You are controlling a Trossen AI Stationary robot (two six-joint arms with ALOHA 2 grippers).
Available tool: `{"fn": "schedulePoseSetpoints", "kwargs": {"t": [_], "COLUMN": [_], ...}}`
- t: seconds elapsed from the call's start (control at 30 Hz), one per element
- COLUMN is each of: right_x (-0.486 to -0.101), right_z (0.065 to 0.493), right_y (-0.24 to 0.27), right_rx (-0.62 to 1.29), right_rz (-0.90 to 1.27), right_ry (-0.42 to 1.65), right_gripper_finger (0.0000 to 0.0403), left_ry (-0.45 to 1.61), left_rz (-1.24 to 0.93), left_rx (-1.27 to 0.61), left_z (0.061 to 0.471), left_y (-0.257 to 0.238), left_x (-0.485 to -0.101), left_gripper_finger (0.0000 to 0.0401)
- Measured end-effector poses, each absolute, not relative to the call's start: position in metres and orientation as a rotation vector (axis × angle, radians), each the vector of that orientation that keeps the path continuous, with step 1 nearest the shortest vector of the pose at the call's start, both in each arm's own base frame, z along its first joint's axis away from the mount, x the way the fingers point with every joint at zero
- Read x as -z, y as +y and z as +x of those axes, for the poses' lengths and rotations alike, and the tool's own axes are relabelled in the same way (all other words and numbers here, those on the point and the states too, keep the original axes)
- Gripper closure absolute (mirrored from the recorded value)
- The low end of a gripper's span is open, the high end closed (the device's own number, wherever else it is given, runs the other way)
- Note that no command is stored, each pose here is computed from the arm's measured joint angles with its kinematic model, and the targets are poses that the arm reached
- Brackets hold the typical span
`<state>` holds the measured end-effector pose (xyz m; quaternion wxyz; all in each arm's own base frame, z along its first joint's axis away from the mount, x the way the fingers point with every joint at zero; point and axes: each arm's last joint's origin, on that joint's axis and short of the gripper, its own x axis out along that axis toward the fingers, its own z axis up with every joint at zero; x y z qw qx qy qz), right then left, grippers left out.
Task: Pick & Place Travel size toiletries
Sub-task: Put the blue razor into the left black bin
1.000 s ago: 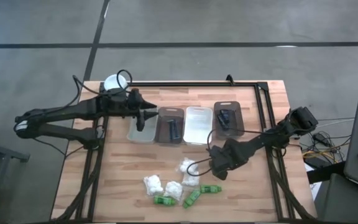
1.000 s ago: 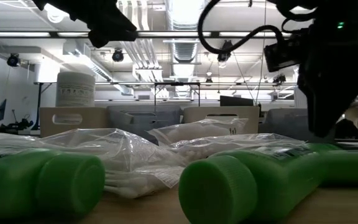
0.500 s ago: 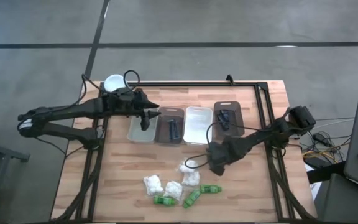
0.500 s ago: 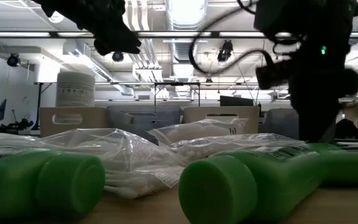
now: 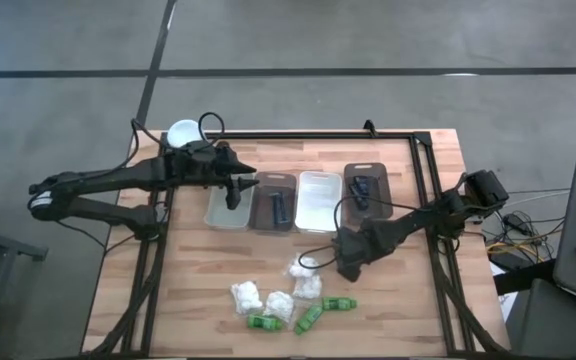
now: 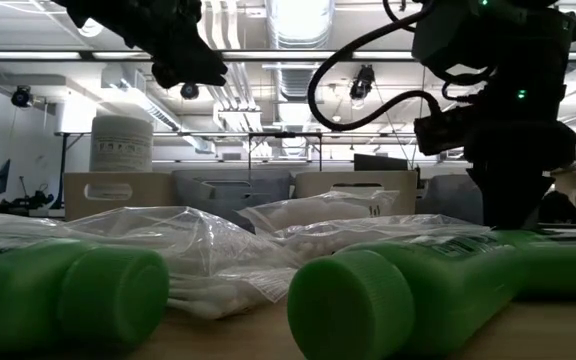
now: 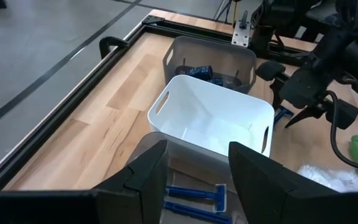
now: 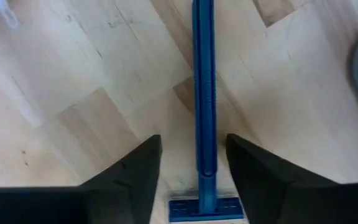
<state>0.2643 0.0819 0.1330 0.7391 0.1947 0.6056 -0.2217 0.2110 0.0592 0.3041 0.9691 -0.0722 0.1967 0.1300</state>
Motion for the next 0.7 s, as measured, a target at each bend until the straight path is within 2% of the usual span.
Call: {"fn": "schedulePoseSetpoints", "kwargs": {"t": [0.17,0.33,0.43,0.6,0.7], "right_x": [-0.136,-0.141,-0.148,-0.168,-0.189], "right_z": [0.267,0.270,0.269,0.267,0.264], "right_y": [0.085,0.092,0.099,0.116,0.127], "right_rx": [0.479,0.452,0.449,0.459,0.485], "right_rz": [0.474,0.482,0.506,0.601,0.668], "right_ry": [1.330,1.307,1.291,1.228,1.128], "right_gripper_finger": [0.0303,0.0372,0.0376,0.0359,0.0365], "left_ry": [0.396,0.384,0.374,0.355,0.330], "left_rz": [-0.157,-0.259,-0.315,-0.405,-0.480], "left_rx": [-0.234,-0.208,-0.208,-0.195,-0.072], "left_z": [0.211,0.211,0.211,0.210,0.211], "left_y": [0.058,0.057,0.057,0.055,0.052], "left_x": [-0.304,-0.305,-0.306,-0.309,-0.314], "left_gripper_finger": [0.0227,0.0227,0.0227,0.0227,0.0227]}}
